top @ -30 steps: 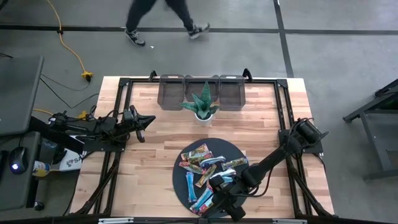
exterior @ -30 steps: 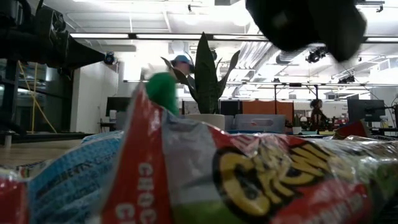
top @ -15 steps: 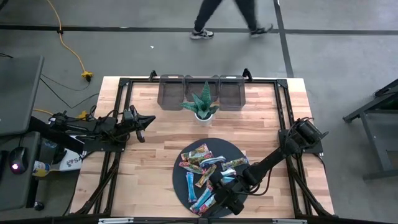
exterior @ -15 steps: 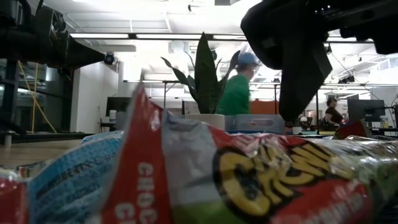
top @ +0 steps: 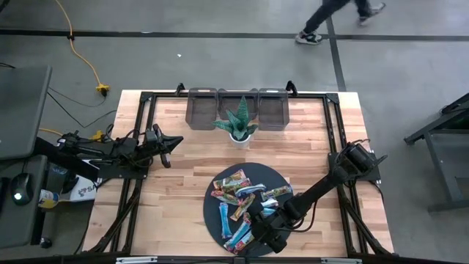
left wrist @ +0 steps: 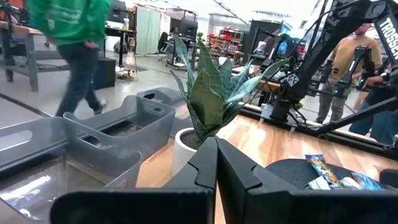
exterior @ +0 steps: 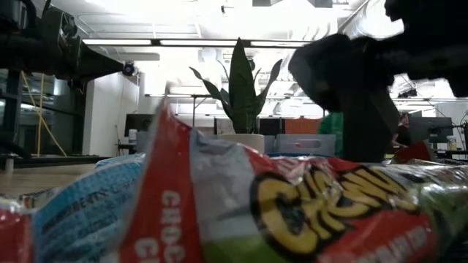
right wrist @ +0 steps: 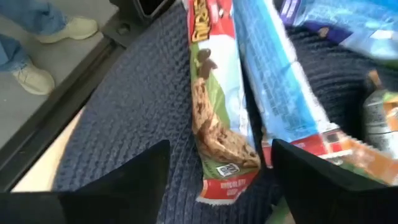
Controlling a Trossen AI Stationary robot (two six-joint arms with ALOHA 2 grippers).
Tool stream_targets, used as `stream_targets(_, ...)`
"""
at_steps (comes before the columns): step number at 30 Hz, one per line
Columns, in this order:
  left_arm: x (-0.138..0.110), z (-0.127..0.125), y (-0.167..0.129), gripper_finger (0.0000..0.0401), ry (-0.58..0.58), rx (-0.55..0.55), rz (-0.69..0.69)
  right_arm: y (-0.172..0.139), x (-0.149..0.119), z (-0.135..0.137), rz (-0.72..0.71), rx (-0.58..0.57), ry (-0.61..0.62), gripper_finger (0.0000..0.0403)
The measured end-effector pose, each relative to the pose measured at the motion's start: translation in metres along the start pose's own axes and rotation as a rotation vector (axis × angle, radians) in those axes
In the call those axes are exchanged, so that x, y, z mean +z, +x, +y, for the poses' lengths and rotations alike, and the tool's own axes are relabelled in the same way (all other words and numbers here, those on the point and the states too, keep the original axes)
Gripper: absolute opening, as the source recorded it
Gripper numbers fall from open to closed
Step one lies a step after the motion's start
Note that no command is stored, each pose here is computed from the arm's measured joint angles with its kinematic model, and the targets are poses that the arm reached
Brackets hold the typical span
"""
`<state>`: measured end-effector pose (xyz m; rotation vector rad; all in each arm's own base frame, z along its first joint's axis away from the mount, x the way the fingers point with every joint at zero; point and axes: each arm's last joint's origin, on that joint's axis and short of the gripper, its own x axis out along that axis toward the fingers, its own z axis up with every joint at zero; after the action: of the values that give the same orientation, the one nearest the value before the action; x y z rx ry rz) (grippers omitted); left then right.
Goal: Pick and place Granola Bars by type
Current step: Put the red granola bar into the middle black bin
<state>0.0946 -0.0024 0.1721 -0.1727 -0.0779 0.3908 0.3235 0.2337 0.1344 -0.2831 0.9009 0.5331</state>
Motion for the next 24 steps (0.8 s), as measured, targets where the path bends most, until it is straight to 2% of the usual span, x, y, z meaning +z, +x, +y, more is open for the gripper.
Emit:
stream_targets(14, -0.0001, -0.0001, 0.0, 0.0001, 0.0, -0.004, 0.001, 0.0087, -0.0044, 0.0004, 0.019, 0.015, 0.131, 0.0259)
stream_targets(24, -0.0001, -0.0001, 0.0, 0.0001, 0.0, -0.004, 0.001, 0.0087, -0.0039, 0.001, 0.018, 0.041, 0.181, 0.0214)
